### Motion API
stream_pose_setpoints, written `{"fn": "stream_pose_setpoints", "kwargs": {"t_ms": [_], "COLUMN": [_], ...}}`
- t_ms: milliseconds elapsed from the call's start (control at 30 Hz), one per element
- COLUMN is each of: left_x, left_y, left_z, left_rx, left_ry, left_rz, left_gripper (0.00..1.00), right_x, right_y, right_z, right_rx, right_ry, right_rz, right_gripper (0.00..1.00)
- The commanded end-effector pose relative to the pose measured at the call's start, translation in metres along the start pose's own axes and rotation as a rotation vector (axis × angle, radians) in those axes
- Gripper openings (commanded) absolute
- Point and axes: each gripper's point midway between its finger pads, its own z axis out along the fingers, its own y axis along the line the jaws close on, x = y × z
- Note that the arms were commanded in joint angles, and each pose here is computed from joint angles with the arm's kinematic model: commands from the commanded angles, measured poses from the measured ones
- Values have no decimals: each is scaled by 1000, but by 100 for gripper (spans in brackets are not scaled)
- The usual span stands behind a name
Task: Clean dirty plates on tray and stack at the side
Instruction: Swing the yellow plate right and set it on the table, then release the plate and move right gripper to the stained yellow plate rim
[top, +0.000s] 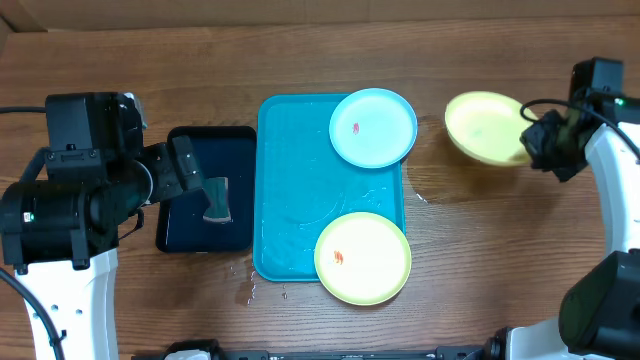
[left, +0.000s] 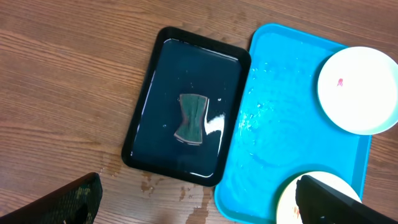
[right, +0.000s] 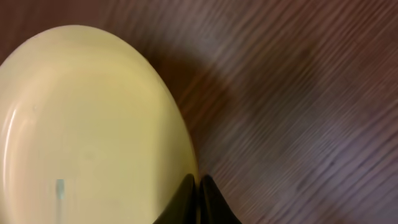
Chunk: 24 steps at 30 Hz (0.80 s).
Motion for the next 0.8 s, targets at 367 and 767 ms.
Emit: {"fn": "stream_pose_setpoints", "kwargs": {"t_ms": [367,767], "left_x": [-4,-4], "left_y": [1,0], "left_z": [3,7], "left_rx": [-14,-15], "left_ry": [3,17], "left_rz": [-12,-9], "left_gripper": [100,100], "right_x": [33,66], "right_y": [-17,7], "right_z": [66,97], "right_rx": [49,-29], "right_ry": [-25,-63], "right_rz": [-66,-174], "right_gripper": [4,4]}}
